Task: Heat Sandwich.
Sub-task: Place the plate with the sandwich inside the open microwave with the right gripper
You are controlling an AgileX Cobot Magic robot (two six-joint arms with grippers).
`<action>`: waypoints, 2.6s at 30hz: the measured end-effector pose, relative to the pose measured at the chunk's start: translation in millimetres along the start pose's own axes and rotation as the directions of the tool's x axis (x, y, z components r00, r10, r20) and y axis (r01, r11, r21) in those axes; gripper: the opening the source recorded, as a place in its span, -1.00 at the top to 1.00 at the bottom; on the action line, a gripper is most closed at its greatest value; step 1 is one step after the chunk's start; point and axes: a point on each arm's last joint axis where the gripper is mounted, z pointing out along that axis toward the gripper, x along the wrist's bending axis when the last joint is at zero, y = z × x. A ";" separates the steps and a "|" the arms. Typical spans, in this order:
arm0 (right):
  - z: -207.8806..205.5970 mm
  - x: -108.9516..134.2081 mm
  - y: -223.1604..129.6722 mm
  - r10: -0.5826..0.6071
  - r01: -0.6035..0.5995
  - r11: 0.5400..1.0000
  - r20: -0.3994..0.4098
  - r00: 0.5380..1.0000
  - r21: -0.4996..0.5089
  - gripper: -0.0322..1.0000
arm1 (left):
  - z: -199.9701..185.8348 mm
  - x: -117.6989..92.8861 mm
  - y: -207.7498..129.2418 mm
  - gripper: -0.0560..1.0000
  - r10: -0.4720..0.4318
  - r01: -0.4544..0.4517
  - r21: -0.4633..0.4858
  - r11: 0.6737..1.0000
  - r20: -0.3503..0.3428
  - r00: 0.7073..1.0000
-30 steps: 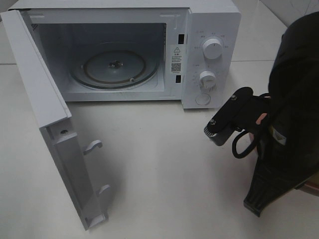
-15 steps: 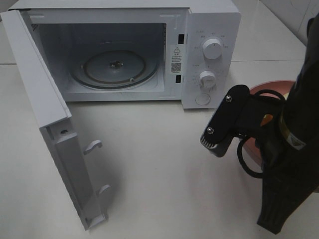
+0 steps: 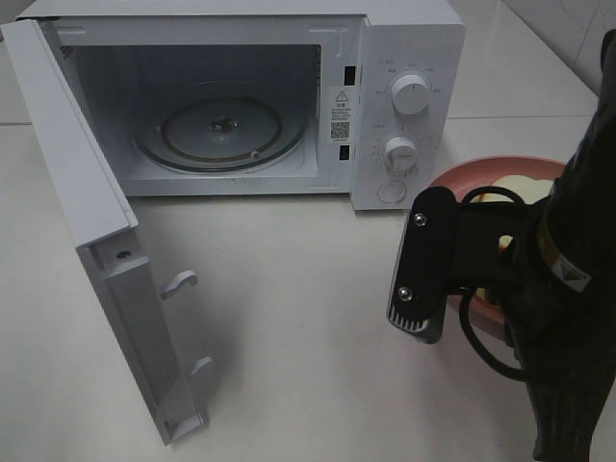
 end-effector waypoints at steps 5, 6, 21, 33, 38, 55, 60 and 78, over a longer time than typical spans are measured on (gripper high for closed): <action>-0.2 1.0 5.5 -0.137 0.136 0.989 -0.002 0.991 -0.061 0.89 | 0.0 0.0 0.0 -0.94 0.000 0.000 0.000 1.000 0.000 1.000; -0.3 1.2 6.5 -0.162 0.162 0.984 -0.001 0.987 -0.072 0.89 | 0.0 0.0 0.0 -0.94 0.000 0.000 0.000 1.000 0.000 1.000; -1.8 4.5 17.0 -0.485 0.485 0.855 0.048 0.873 -0.187 0.88 | 0.0 0.0 0.0 -0.94 0.000 0.000 0.000 1.000 0.000 1.000; -2.2 4.5 19.8 -0.600 0.606 0.770 0.094 0.794 -0.202 0.88 | 0.0 0.0 0.0 -0.94 0.000 0.000 0.000 1.000 0.000 1.000; -2.7 4.1 22.8 -0.678 0.692 0.691 0.145 0.721 -0.211 0.88 | 0.0 0.0 0.0 -0.94 0.000 0.000 0.000 1.000 0.000 1.000; 14.1 -13.9 31.5 -0.781 0.800 0.556 0.187 0.596 -0.225 0.88 | 0.0 0.0 0.0 -0.94 0.000 0.000 0.000 1.000 0.000 1.000; 20.0 -17.5 46.2 -0.790 0.804 0.552 0.169 0.589 -0.221 0.88 | 0.0 0.0 0.0 -0.94 0.000 0.000 0.000 1.000 0.000 1.000; 31.7 -37.8 105.9 -0.789 0.802 0.556 0.165 0.592 -0.220 0.88 | 0.0 0.0 0.0 -0.94 0.000 0.000 0.000 1.000 0.000 1.000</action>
